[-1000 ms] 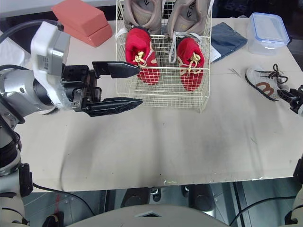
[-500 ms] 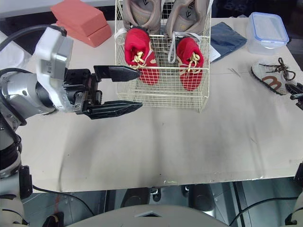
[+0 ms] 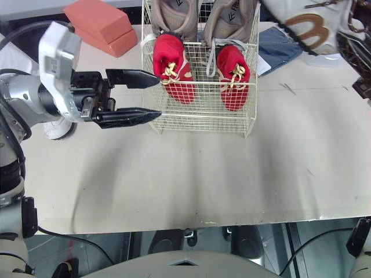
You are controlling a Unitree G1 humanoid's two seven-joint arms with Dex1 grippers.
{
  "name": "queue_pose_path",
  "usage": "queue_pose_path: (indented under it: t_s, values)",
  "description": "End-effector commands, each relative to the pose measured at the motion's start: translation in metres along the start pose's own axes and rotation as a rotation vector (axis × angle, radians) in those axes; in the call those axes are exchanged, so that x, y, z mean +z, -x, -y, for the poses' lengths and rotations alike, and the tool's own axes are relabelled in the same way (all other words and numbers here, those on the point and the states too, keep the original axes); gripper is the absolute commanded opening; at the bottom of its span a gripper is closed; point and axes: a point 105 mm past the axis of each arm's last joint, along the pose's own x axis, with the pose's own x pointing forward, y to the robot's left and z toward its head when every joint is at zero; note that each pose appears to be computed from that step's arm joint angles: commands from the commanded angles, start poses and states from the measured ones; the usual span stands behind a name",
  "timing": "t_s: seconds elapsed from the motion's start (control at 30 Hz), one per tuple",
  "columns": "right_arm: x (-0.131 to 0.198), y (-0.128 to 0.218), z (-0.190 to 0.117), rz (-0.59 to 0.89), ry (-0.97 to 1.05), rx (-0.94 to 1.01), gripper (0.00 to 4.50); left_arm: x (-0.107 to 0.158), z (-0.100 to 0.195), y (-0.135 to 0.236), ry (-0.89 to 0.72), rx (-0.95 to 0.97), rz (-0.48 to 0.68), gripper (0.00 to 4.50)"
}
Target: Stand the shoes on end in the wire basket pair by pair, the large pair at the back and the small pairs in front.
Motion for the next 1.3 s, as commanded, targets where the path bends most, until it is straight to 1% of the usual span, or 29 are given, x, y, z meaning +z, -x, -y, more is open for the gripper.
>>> queue_pose_path:
  t_s: [0.03,0.17,0.23,0.27,0.37,0.47,0.53,0.67,0.7,0.77,0.97,1.0,1.07,1.13,1.2,1.27,1.3]
  values:
    - [-0.007,-0.019,-0.042,-0.068,0.035,0.211,0.12,0.009,-0.007,0.012,-0.026,0.034,0.041,4.5]
    - [-0.035,-0.026,-0.079,-0.197,0.12,0.458,0.12,0.006,-0.013,0.024,-0.014,0.079,0.05,4.5]
    - [-0.045,-0.028,-0.092,-0.23,0.165,0.566,0.12,0.006,-0.015,0.029,-0.008,0.098,0.069,4.5]
    - [-0.048,-0.03,-0.097,-0.236,0.187,0.61,0.12,0.005,-0.016,0.03,0.002,0.102,0.081,4.5]
    - [-0.06,-0.034,-0.107,-0.27,0.309,0.76,0.12,-0.009,-0.008,0.028,0.016,0.072,0.037,4.5]
    - [-0.069,-0.042,-0.109,-0.282,0.499,0.888,0.12,-0.015,0.002,0.022,0.035,0.006,0.002,4.5]
    - [-0.071,-0.05,-0.107,-0.266,0.635,0.937,0.12,-0.018,0.007,0.017,0.042,-0.031,-0.016,4.5]
    - [-0.064,-0.076,-0.104,-0.126,0.983,0.978,0.12,-0.026,0.015,0.001,0.056,-0.103,-0.071,4.5]
    - [-0.063,-0.08,-0.105,-0.09,1.035,0.983,0.12,-0.029,0.015,-0.001,0.059,-0.11,-0.09,4.5]
    - [-0.06,-0.085,-0.105,-0.037,1.129,0.979,0.12,-0.036,0.017,-0.005,0.073,-0.131,-0.127,4.5]
    - [-0.05,-0.096,-0.112,0.097,1.25,0.967,0.12,-0.053,0.018,-0.005,0.088,-0.167,-0.236,4.5]
    - [-0.049,-0.096,-0.114,0.113,1.263,0.966,0.0,-0.053,0.016,-0.006,0.087,-0.165,-0.235,3.99]
    - [-0.048,-0.097,-0.115,0.134,1.278,0.962,0.0,-0.052,0.014,-0.007,0.087,-0.169,-0.227,3.47]
    - [-0.046,-0.097,-0.115,0.158,1.291,0.957,0.0,-0.053,0.013,-0.007,0.087,-0.173,-0.231,2.46]
    - [-0.044,-0.097,-0.116,0.181,1.305,0.952,0.0,-0.055,0.012,-0.007,0.086,-0.177,-0.237,1.62]
    - [-0.041,-0.098,-0.117,0.204,1.314,0.942,0.0,-0.056,0.012,-0.007,0.088,-0.18,-0.242,0.65]
    - [-0.039,-0.099,-0.118,0.217,1.319,0.935,0.0,-0.058,0.011,-0.007,0.085,-0.176,-0.253,0.33]
